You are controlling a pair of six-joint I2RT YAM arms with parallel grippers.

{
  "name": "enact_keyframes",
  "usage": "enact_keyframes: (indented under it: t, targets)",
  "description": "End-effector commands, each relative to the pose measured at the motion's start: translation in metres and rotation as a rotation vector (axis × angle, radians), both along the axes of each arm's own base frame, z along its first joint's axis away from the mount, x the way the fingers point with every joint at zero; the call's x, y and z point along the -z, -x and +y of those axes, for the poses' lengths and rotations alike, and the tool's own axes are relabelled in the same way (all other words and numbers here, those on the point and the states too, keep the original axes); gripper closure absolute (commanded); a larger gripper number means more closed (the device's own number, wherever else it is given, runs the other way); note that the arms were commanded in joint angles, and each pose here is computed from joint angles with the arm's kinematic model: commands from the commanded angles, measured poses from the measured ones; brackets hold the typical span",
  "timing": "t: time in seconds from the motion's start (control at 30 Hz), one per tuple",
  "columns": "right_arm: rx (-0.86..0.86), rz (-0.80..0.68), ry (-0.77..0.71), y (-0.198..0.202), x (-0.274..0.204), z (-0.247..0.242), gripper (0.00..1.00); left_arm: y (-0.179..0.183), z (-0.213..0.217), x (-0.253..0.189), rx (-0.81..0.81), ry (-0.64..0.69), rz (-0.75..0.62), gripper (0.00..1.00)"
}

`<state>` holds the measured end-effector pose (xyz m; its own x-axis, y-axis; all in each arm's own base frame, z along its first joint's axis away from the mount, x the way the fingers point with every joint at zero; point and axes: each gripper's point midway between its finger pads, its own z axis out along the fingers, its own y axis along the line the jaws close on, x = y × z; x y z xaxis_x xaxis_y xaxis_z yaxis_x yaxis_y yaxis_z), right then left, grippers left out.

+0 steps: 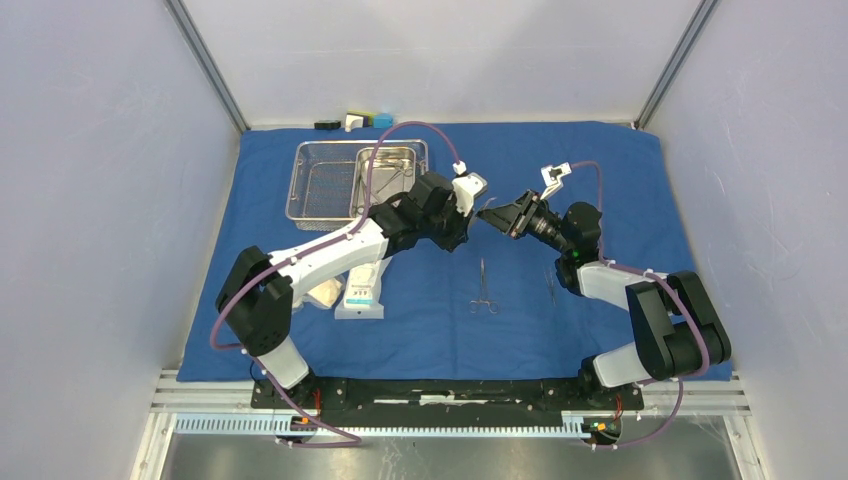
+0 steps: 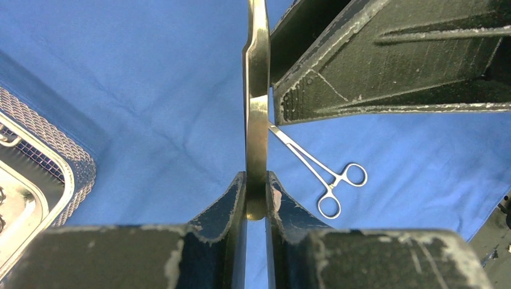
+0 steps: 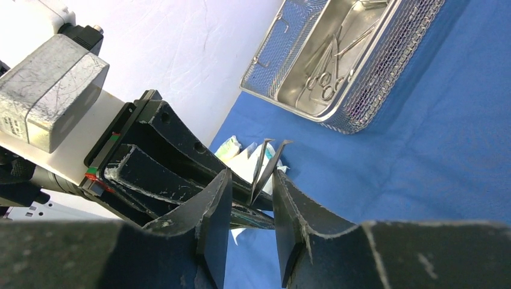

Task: Open and lay out the surgical kit
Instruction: Place the medical item in the surgical kit.

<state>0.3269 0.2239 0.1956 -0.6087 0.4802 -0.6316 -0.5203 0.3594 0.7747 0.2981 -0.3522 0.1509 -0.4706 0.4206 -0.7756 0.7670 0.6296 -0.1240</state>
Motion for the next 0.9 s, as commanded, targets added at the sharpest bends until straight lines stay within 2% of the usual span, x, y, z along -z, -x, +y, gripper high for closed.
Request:
enact_keyframes:
  t: [0.0,0.47,0.87]
  targets:
    - [0.008,-0.067,-0.023,-0.003,-0.017,0.001,0.64,-0.002,-0.002,-0.015,0.012,0.013,-0.061,0.98]
    - [0.021,-0.060,-0.024,-0.008,-0.014,0.001,0.66,0.005,-0.009,-0.013,0.025,0.019,-0.045,0.98]
    - [0.027,-0.056,-0.019,-0.011,-0.013,0.001,0.72,0.009,-0.012,-0.009,0.041,0.015,-0.037,0.98]
